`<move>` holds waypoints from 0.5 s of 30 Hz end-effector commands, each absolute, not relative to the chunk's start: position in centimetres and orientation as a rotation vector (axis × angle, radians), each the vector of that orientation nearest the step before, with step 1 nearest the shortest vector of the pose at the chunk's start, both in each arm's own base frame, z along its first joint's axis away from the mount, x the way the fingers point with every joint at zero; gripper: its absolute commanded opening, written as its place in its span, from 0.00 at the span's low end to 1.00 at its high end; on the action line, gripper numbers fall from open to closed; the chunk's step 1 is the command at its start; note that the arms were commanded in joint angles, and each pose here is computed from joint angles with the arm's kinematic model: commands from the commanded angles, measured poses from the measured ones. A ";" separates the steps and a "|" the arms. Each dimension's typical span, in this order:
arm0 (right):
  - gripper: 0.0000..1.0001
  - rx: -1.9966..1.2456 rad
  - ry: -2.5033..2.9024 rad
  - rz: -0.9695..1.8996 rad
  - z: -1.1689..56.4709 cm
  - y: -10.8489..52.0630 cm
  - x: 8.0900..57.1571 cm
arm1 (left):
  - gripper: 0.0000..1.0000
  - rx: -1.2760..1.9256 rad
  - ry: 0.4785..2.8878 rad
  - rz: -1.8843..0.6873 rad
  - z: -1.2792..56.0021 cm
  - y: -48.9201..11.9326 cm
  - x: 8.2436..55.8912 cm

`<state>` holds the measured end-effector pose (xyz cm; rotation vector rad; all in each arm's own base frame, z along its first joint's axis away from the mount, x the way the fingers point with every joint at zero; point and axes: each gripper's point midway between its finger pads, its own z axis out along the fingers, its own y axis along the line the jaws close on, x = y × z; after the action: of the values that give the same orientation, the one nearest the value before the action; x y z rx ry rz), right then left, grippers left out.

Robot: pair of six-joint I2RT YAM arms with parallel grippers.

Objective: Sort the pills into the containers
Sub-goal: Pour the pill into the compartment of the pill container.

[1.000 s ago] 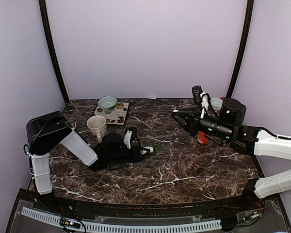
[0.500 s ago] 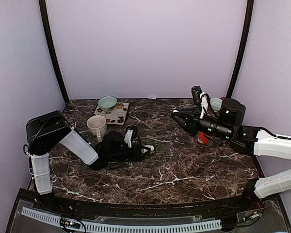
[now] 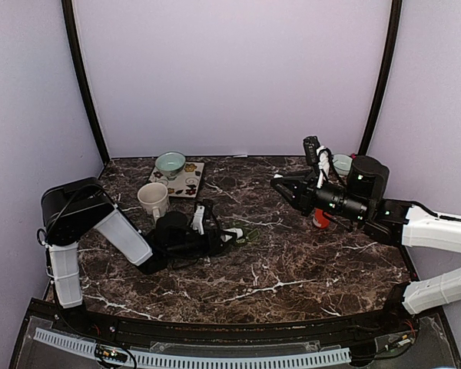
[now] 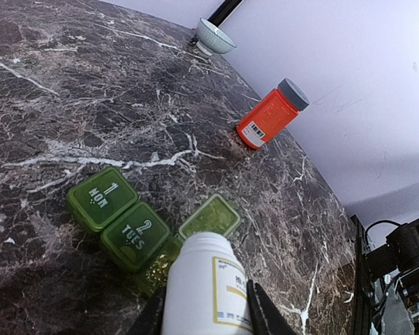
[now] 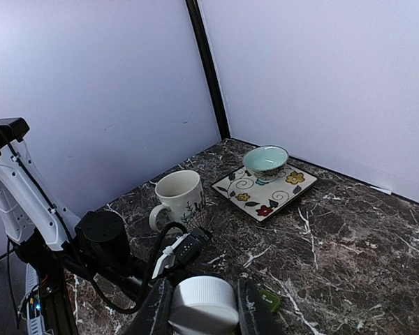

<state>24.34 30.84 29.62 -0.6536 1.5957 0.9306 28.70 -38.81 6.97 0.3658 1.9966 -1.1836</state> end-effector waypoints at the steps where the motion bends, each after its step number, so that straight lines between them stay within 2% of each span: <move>1: 0.10 -0.634 1.555 0.953 30.8 30.9 24.5 | 0.00 0.372 1.950 -1.234 8.0 -39.0 28.0; 15: 0.10 -0.637 1.569 0.965 30.5 31.3 24.8 | 0.00 0.344 1.933 -1.247 8.0 -38.3 27.7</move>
<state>24.54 31.14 28.86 -0.6582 1.6182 0.9330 28.26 -38.33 7.28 0.3448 1.9706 -1.2153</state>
